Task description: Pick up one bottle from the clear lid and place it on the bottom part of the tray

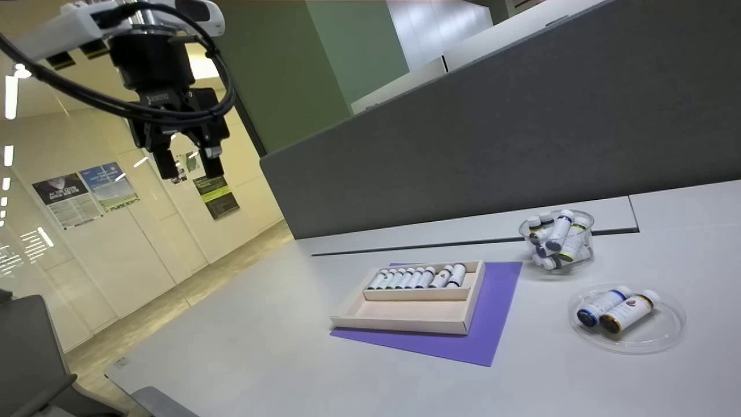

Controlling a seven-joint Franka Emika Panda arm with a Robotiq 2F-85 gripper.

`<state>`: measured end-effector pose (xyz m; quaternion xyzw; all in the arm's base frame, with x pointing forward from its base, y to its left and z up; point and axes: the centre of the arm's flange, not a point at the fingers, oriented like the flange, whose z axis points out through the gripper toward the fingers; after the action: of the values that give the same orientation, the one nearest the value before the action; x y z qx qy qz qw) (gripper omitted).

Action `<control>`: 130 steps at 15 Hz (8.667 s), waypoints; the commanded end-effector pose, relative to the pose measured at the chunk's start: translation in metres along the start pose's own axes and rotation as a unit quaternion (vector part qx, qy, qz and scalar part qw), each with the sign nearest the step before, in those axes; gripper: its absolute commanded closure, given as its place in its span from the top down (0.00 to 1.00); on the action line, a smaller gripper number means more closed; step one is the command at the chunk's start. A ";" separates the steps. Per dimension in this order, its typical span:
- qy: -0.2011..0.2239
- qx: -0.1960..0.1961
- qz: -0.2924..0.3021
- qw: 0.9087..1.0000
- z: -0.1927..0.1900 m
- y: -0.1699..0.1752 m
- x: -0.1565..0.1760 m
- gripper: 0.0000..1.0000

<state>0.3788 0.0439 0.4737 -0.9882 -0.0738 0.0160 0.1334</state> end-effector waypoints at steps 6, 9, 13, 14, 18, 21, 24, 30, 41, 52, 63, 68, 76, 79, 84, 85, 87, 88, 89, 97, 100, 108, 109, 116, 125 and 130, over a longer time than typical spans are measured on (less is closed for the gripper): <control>0.025 -0.012 0.006 1.000 0.005 0.021 0.017 1.00; 0.035 -0.014 -0.001 0.999 0.022 0.066 0.055 1.00; -0.008 -0.029 0.027 0.999 0.067 0.138 0.103 1.00; -0.020 -0.036 0.039 0.998 0.077 0.155 0.114 1.00; -0.050 -0.084 0.068 0.993 0.105 0.212 0.169 1.00; -0.061 -0.108 0.088 0.988 0.119 0.238 0.208 1.00; -0.053 -0.095 0.063 0.992 0.136 0.230 0.172 1.00; -0.050 -0.094 0.061 0.992 0.131 0.226 0.169 1.00; 0.094 -0.085 0.293 0.948 0.121 0.392 0.146 1.00; 0.106 -0.086 0.389 0.911 0.145 0.457 0.123 1.00; 0.136 -0.082 0.406 0.900 0.197 0.473 0.154 1.00; 0.117 -0.087 0.406 0.902 0.221 0.475 0.162 1.00; 0.116 -0.085 0.399 0.906 0.236 0.478 0.168 1.00; 0.114 -0.083 0.396 0.907 0.232 0.472 0.169 1.00; 0.119 -0.079 0.387 0.911 0.220 0.463 0.174 1.00; 0.120 -0.080 0.384 0.912 0.221 0.461 0.176 1.00; 0.118 -0.081 0.382 0.913 0.223 0.458 0.180 1.00; 0.120 -0.080 0.380 0.914 0.225 0.456 0.182 1.00; 0.121 -0.080 0.378 0.915 0.227 0.455 0.184 1.00; 0.110 -0.078 0.363 0.922 0.243 0.439 0.193 1.00; 0.111 -0.079 0.359 0.923 0.238 0.431 0.196 1.00; 0.094 -0.079 0.349 0.929 0.222 0.419 0.209 1.00; 0.092 -0.074 0.347 0.931 0.223 0.418 0.211 1.00; 0.081 -0.069 0.342 0.934 0.238 0.414 0.213 1.00; 0.064 -0.068 0.368 0.925 0.240 0.442 0.199 1.00; 0.049 -0.069 0.388 0.918 0.247 0.469 0.186 1.00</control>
<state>0.6085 -0.2944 0.1127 -0.9531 0.2977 0.0015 0.0547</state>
